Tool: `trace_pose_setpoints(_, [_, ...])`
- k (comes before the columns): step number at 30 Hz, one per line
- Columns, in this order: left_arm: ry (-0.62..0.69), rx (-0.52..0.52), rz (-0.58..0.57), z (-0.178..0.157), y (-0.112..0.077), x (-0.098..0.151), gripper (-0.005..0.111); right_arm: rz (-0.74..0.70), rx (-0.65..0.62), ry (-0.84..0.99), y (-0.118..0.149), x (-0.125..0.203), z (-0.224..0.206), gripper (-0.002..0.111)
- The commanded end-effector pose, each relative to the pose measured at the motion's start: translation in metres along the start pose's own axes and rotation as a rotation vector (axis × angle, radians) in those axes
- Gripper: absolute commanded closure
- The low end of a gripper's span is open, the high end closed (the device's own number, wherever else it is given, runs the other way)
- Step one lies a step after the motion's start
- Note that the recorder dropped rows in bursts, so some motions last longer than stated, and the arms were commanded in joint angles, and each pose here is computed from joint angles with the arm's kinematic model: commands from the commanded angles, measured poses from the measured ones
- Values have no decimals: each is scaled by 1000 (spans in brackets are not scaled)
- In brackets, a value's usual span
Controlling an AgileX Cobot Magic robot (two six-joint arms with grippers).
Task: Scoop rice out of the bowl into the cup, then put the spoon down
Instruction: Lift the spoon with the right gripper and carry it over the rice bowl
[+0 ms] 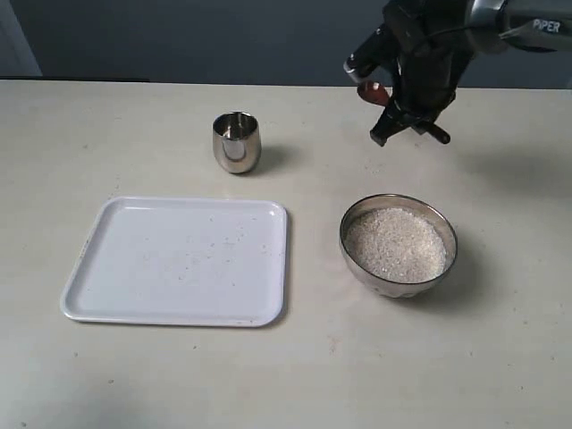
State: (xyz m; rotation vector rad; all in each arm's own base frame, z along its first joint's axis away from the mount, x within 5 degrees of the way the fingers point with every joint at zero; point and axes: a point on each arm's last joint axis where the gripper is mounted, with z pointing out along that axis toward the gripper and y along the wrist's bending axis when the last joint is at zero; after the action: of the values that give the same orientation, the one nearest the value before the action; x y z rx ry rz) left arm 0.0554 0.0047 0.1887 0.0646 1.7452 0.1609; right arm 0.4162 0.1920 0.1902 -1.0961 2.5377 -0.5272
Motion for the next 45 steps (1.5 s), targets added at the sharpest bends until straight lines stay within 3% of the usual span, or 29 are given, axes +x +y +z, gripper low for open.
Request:
trace_pose_setpoints(1, [-23,4,0,-1,0,-3,106,10,25,69,-10,11,-33,109])
trace_pose_setpoints(5, [-23,4,0,-1,0,-3,106,23,18,139,-11,24,-56,109])
trace_pose_setpoints(15, [-23,4,0,-1,0,-3,106,42,-30,69,-5,66,-118,109])
trace_pose_setpoints(23, [-23,4,0,-1,0,-3,106,-75,-13,10,28,102,-160,109])
trace_pose_setpoints(33, [-23,4,0,-1,0,-3,106,-224,25,38,81,126,-160,109])
trace_pose_setpoints(37, [-23,4,0,-1,0,-3,106,-251,100,82,85,137,-147,109])
trace_pose_setpoints(42, [-23,4,0,-1,0,-3,106,-324,315,106,75,147,-132,109])
trace_pose_setpoints(45, [-23,4,0,-1,0,-3,106,-328,299,110,77,147,-132,109])
